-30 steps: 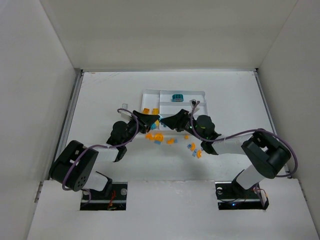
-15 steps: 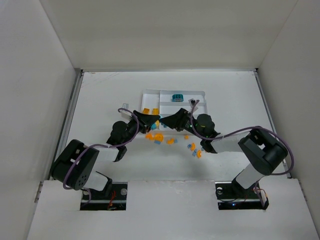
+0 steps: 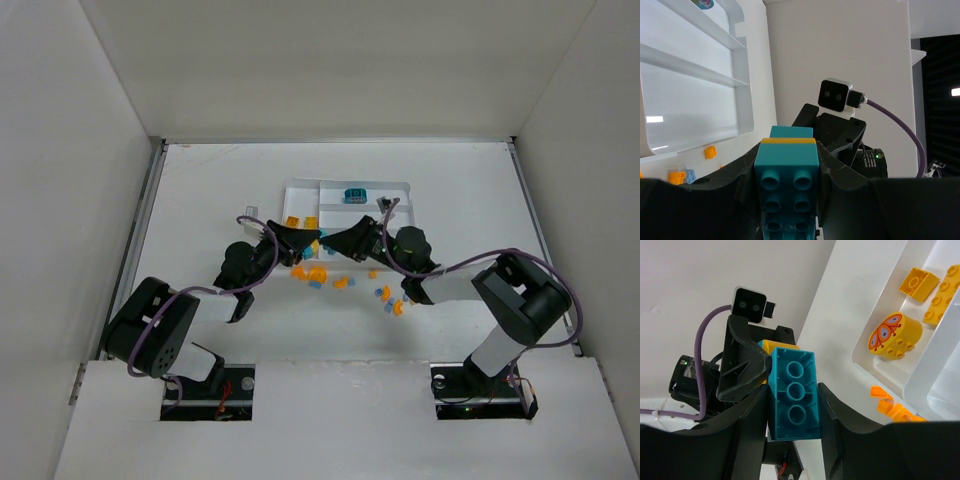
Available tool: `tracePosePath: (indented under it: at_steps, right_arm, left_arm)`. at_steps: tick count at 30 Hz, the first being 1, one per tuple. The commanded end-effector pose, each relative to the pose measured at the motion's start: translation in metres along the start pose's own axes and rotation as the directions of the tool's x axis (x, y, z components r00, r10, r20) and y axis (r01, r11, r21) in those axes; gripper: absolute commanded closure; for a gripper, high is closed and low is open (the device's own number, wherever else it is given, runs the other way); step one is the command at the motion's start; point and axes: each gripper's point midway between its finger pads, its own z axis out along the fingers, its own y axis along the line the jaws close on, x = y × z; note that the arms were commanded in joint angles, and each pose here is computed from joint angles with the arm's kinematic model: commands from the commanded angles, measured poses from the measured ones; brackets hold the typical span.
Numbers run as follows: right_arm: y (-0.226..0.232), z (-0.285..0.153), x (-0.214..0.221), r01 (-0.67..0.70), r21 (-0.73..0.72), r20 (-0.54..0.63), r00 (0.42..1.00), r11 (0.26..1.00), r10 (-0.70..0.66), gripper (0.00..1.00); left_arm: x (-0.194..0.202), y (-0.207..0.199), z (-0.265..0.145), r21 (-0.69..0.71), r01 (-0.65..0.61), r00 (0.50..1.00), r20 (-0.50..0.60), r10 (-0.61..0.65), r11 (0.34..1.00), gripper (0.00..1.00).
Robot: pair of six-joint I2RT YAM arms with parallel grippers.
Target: Sort the legos into containers by color
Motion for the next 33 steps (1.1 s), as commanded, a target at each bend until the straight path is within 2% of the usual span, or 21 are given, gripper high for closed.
tracePosePath:
  at_steps: [1, 12, 18, 21, 25, 33]
  right_arm:
    - [0.026, -0.008, -0.043, 0.040, -0.089, 0.124, 0.992, 0.995, -0.029, 0.61]
    - [-0.013, -0.023, -0.086, 0.051, 0.016, 0.185, 0.981, 0.999, -0.053, 0.61]
    - [-0.072, -0.024, -0.131, 0.050, 0.253, 0.234, 0.966, 0.966, -0.111, 0.61]
    - [-0.101, -0.027, -0.152, 0.059, 0.416, 0.242, 0.955, 0.907, -0.173, 0.61]
    - [-0.137, -0.033, -0.170, 0.082, 0.621, 0.189, 0.950, 0.779, -0.250, 0.60]
    - [-0.164, -0.033, -0.191, 0.145, 0.758, 0.062, 0.955, 0.636, -0.291, 0.58]
  left_arm:
    - [0.000, -0.027, 0.001, 0.108, -0.045, 0.999, -0.022, 0.047, 0.993, 0.88]
    - [0.000, -0.012, -0.007, 0.097, -0.033, 0.998, -0.048, 0.037, 0.995, 0.84]
    - [-0.004, -0.008, -0.005, 0.094, -0.033, 0.998, -0.043, 0.037, 0.995, 0.84]
    - [-0.001, -0.005, -0.001, 0.088, -0.043, 0.998, -0.051, 0.047, 0.995, 0.85]
    - [0.000, 0.001, 0.003, 0.077, -0.062, 0.996, -0.053, 0.066, 0.995, 0.85]
    - [0.004, 0.008, 0.007, 0.065, -0.105, 0.992, -0.058, 0.109, 0.992, 0.85]
